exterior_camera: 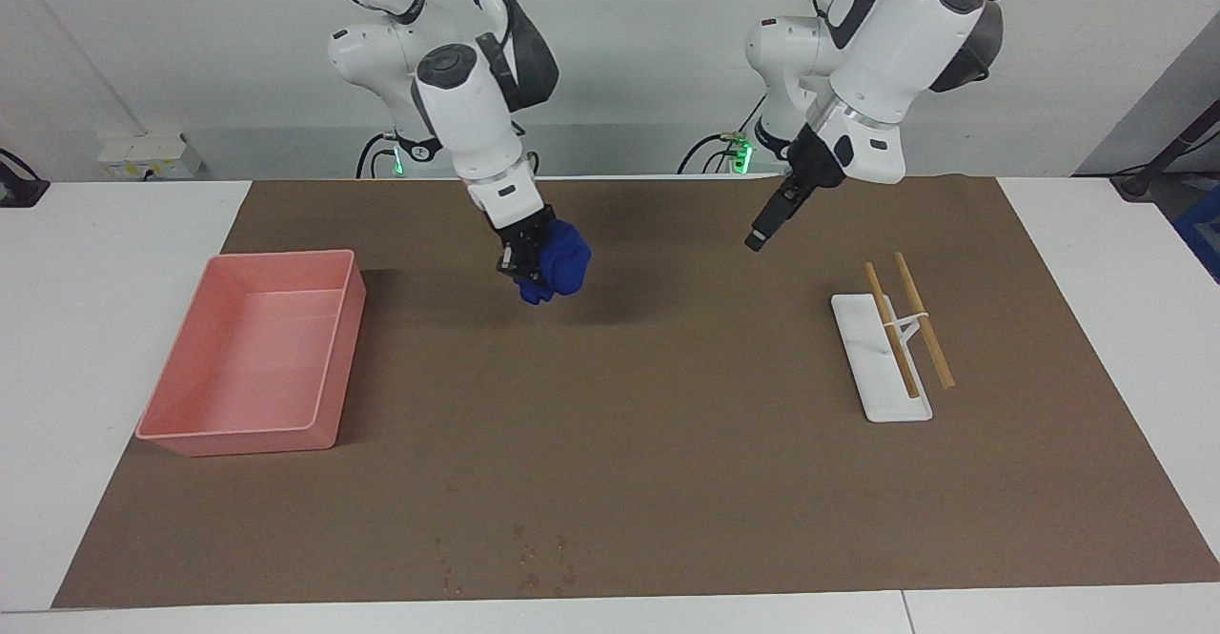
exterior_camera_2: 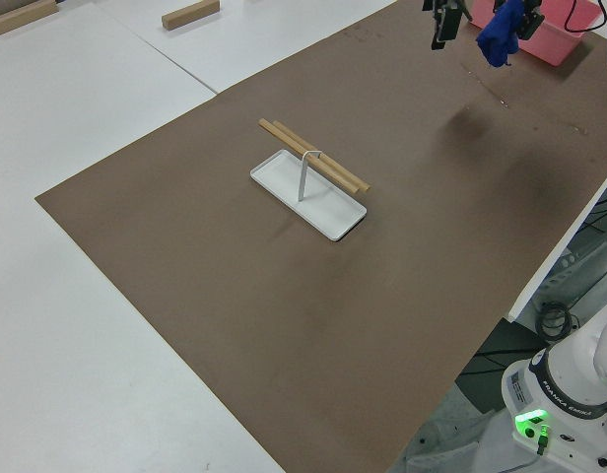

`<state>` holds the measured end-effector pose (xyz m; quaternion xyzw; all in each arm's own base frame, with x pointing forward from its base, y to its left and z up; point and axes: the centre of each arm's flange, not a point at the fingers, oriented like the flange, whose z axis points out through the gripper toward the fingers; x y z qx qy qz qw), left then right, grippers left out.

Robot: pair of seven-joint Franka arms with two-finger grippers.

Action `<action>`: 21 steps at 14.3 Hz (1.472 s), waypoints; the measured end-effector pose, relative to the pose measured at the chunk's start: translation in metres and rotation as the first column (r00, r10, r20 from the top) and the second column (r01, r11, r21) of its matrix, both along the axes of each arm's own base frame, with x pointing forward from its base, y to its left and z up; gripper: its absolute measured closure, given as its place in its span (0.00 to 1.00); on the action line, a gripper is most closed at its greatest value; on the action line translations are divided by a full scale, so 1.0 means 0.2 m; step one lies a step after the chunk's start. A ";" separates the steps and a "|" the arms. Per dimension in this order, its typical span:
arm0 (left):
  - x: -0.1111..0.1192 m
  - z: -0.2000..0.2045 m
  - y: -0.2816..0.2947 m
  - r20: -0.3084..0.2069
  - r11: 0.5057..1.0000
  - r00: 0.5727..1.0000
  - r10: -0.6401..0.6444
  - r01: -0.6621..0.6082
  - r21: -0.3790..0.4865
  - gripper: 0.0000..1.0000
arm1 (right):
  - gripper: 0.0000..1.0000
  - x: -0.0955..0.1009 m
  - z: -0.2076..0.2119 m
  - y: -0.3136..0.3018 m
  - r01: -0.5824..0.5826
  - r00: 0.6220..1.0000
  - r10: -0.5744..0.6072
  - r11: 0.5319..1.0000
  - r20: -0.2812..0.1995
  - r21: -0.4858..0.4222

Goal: Wipe water with towel using both arms
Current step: 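Take the towel with the right gripper while the left gripper releases it, then withdraw the left gripper while the right gripper holds the towel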

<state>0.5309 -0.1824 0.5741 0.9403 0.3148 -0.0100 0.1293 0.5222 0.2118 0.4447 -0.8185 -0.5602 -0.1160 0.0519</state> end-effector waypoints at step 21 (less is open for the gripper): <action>0.04 0.18 0.72 -0.080 0.744 0.771 -0.632 0.633 0.215 0.00 | 0.81 0.20 -0.65 -0.34 -0.172 0.965 0.199 0.971 0.168 -0.165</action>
